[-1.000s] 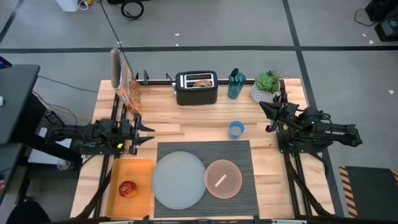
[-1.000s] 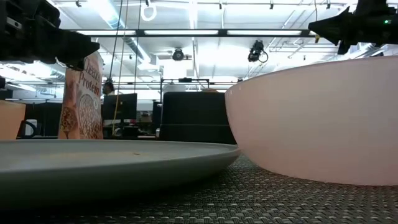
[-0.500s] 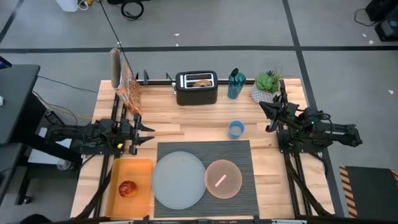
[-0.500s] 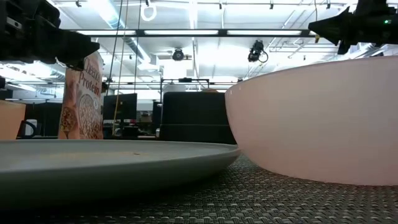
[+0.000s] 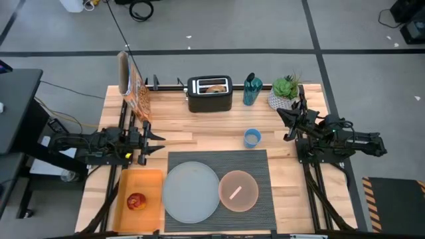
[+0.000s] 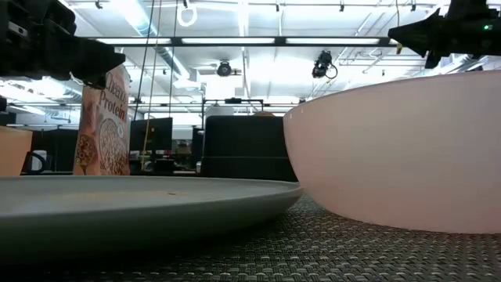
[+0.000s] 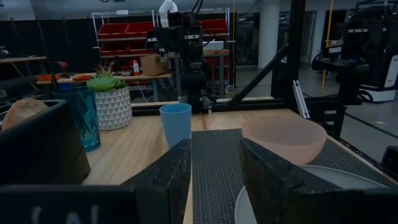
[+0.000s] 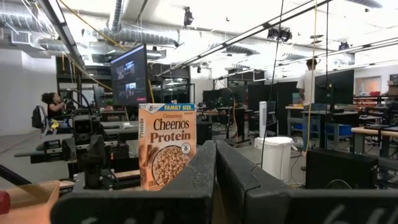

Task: Arrange a breakfast setting

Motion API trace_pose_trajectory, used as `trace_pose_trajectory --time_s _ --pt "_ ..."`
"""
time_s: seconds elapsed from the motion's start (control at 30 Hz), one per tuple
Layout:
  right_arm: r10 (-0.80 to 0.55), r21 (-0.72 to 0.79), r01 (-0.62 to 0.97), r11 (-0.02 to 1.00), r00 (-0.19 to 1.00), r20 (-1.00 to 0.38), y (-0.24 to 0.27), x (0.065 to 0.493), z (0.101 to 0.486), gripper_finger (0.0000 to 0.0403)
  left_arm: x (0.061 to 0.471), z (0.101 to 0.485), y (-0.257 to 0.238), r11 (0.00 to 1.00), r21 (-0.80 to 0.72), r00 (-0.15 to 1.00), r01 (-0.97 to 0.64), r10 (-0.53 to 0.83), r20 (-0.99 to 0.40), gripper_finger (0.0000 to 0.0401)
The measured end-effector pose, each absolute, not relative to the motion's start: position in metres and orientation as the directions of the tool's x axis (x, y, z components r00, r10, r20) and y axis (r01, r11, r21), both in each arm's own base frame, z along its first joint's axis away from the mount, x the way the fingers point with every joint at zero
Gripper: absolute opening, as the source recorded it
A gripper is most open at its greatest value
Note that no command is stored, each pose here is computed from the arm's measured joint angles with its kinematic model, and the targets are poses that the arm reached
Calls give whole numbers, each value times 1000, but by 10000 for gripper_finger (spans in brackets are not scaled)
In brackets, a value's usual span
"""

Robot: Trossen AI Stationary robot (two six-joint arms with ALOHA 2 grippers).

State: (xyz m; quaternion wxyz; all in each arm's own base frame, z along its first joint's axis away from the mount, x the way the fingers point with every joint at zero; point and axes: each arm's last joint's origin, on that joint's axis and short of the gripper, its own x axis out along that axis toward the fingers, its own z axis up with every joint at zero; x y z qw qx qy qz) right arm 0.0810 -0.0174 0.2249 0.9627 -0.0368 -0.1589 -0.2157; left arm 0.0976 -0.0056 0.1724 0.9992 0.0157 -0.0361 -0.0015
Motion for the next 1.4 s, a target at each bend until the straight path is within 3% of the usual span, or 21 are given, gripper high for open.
trace_pose_trajectory --time_s 0.67,1.03,1.23,1.4 --pt "-404 -2 427 904 856 322 -17 81 225 18 97 174 -6 1000 25 996 2 -4 94 144" --pt "-404 -2 427 904 856 322 -17 81 225 18 95 190 -6 997 -75 968 25 -5 251 144" --pt "-403 -1 427 904 856 324 -17 81 225 18 93 196 -6 967 -242 954 83 -6 301 144" --pt "-396 26 417 909 842 367 -17 79 229 18 87 215 -6 950 -305 975 62 7 220 142"
